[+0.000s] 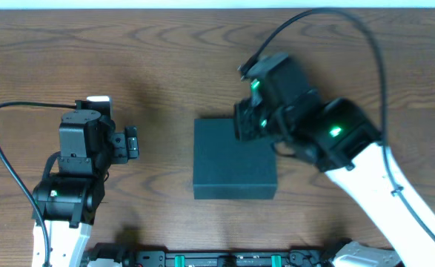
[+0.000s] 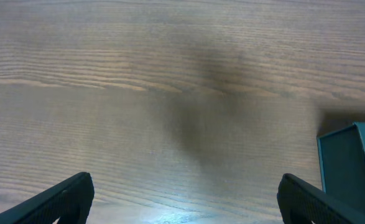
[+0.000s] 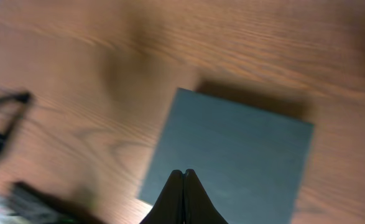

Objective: Pack container

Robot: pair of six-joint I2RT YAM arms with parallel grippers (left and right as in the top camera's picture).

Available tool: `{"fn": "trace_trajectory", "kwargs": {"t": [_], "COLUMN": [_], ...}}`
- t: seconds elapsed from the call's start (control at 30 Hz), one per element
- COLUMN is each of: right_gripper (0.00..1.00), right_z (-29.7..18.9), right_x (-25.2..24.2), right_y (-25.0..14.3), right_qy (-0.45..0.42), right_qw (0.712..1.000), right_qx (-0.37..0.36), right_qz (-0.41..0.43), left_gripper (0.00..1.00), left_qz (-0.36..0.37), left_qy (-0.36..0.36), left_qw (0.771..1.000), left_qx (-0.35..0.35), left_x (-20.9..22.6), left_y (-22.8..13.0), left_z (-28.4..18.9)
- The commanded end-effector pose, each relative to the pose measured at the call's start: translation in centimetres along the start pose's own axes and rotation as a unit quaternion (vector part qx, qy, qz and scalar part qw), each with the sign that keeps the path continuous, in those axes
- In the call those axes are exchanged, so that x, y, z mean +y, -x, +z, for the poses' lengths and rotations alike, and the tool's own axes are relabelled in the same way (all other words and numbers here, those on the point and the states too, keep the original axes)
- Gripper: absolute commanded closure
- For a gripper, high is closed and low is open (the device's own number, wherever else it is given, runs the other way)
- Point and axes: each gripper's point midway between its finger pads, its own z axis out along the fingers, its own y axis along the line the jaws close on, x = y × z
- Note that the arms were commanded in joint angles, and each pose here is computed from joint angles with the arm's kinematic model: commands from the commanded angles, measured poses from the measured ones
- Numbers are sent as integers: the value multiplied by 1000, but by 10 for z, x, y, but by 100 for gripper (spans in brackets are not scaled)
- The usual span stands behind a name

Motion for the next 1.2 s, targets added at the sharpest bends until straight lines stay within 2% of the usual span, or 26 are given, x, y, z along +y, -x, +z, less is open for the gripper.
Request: {"fn": "trace_trajectory", "kwargs": {"t": [0.0, 0.27, 0.37, 0.47, 0.57, 0.77, 0.97, 1.17], "right_gripper": [98, 98, 98, 99, 98, 98, 98, 99], "right_z": [23, 89, 101, 109, 121, 145, 141, 113], "right_x": [-18, -9, -16, -18, -24, -46, -36, -3], "right_y": [-21, -98, -131, -159, -182, -230, -223, -223], "right_qy": [-57, 47, 46, 43, 30, 3, 16, 60], "right_qw": [997, 995, 991, 987, 986, 981, 984, 982], "right_qx": [12, 82, 127, 157, 167, 184, 170, 180], "right_qz": [-55, -30, 7, 10, 6, 54, 48, 26], "left_gripper": [5, 5, 5, 5, 5, 5, 5, 5], "left_qz": [7, 7, 7, 7, 7, 7, 7, 7], "left_qy": [2, 2, 2, 2, 2, 2, 2, 2], "left_qw": [1000, 1000, 1000, 1000, 1000, 1000, 1000, 1000], "left_qx": [1, 1, 1, 1, 1, 1, 1, 1], "left_x": [1, 1, 1, 1, 1, 1, 1, 1], "left_y": [-2, -2, -2, -2, -2, -2, -2, -2], "left_z": [0, 0, 0, 0, 0, 0, 0, 0]}}
